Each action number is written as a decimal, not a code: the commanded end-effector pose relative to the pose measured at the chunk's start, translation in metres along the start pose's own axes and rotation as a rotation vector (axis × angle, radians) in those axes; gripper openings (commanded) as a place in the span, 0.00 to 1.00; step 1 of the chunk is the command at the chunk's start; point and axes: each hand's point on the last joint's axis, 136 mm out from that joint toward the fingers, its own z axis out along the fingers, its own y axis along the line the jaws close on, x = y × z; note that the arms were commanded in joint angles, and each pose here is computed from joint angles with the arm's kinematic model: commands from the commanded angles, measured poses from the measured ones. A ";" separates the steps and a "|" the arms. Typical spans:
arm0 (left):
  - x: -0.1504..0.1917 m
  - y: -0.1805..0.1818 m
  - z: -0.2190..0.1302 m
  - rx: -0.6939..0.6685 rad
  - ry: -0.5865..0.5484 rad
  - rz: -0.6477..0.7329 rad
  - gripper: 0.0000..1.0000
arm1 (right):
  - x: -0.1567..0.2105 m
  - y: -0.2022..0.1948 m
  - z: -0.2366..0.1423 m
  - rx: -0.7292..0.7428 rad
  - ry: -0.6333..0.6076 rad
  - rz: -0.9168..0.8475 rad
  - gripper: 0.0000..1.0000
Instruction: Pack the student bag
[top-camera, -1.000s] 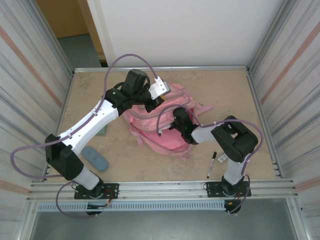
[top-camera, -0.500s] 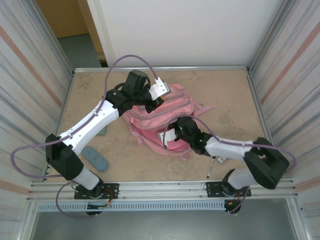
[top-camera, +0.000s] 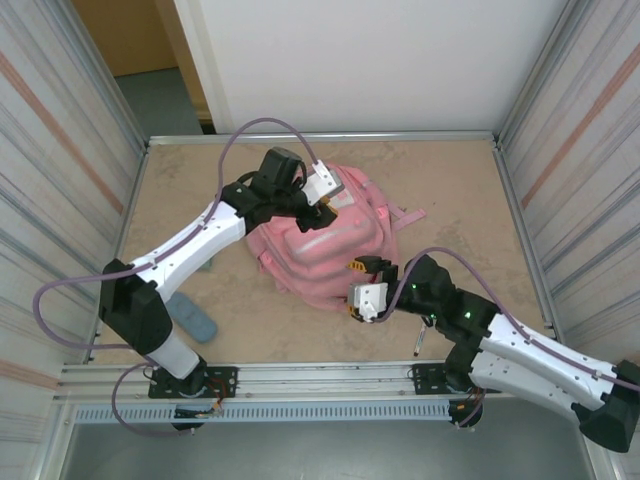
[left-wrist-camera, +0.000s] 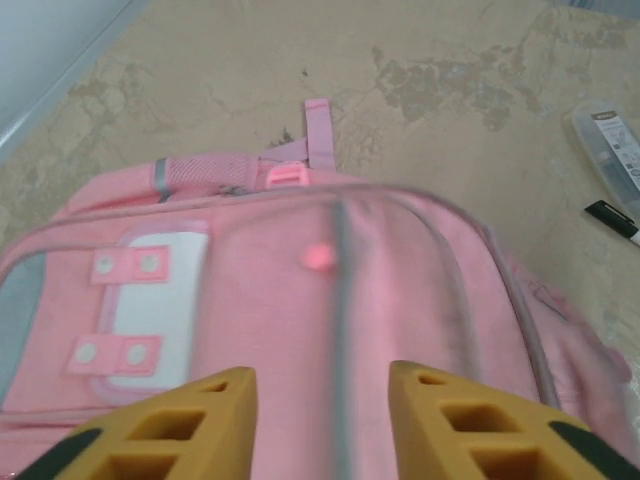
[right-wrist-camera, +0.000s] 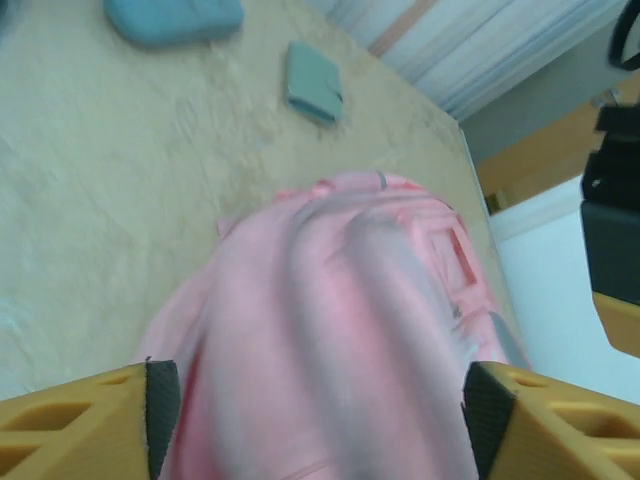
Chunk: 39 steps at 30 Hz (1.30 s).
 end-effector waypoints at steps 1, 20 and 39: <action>0.004 0.005 -0.013 -0.084 -0.031 -0.170 0.47 | -0.016 -0.003 -0.001 -0.043 -0.040 0.255 0.78; 0.236 0.079 -0.020 -0.443 0.300 -1.205 0.68 | 0.105 -0.021 0.012 0.406 0.440 1.686 0.99; 0.253 0.023 -0.003 -0.377 0.332 -1.185 0.00 | 0.195 -0.049 0.049 0.547 0.504 1.760 0.84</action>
